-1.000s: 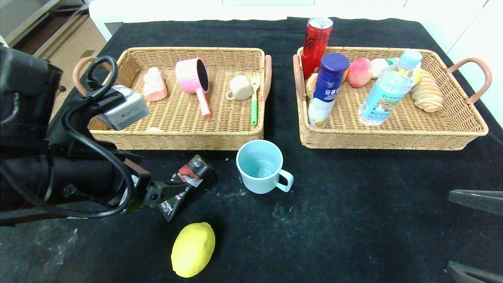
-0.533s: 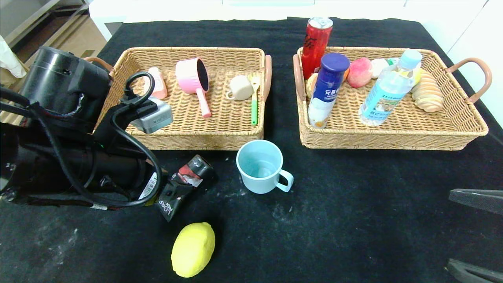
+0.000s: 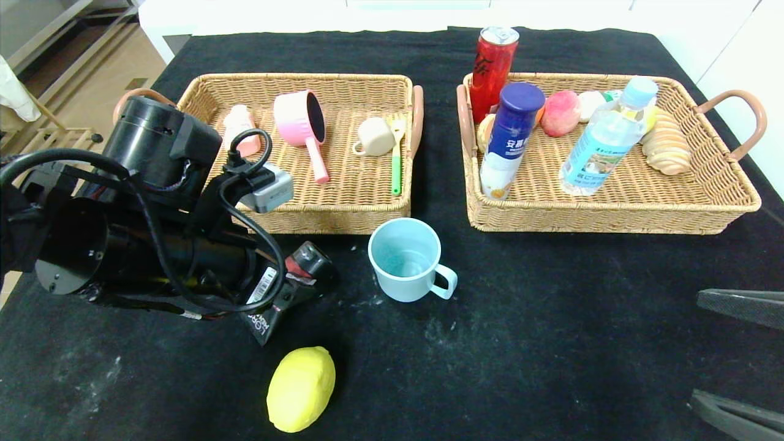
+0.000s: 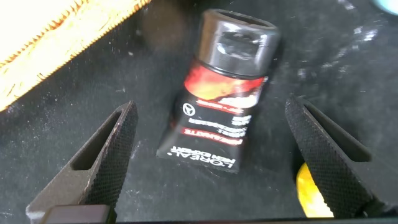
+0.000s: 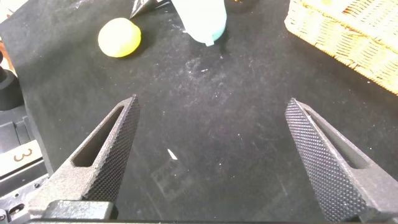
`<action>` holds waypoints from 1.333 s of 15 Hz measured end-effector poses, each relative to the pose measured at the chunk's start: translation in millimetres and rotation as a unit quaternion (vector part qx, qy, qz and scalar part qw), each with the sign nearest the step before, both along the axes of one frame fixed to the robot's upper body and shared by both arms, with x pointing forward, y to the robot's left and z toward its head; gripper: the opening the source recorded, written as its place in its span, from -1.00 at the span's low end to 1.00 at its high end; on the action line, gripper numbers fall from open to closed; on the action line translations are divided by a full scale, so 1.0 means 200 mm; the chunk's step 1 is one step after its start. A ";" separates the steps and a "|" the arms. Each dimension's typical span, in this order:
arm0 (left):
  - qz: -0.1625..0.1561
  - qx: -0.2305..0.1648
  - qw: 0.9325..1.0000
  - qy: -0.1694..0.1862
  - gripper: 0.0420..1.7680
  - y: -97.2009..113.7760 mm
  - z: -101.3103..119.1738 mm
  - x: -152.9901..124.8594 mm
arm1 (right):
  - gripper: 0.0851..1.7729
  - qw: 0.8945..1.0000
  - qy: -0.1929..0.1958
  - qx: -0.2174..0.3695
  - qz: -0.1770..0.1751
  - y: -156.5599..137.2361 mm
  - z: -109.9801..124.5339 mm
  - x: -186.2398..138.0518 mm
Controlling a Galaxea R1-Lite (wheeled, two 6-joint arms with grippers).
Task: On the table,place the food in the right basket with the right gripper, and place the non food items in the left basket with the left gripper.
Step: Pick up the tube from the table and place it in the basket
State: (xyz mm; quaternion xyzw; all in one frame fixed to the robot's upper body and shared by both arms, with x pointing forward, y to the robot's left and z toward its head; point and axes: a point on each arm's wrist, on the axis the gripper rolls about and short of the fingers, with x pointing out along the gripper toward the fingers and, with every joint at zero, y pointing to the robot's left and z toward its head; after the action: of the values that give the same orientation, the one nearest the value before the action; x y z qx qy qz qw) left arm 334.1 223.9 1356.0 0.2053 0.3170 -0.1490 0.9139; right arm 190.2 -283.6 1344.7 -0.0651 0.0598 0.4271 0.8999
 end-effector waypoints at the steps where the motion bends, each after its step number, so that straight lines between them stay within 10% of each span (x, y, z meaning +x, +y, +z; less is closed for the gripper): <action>1: 0.001 -0.001 1.000 -0.002 0.94 0.00 0.00 0.01 | 0.93 1.000 0.000 0.000 -0.001 0.00 0.00 0.00; 20: 0.003 -0.001 1.000 0.010 0.94 -0.05 -0.08 0.10 | 0.93 1.000 0.000 -0.001 -0.007 0.00 0.00 0.01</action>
State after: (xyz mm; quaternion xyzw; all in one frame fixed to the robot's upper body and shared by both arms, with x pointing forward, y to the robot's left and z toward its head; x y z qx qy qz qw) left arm 354.9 214.1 1339.2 0.2020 0.3266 -0.1487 0.9113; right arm 191.9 -284.5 1344.5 -0.0656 0.0606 0.4208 0.9028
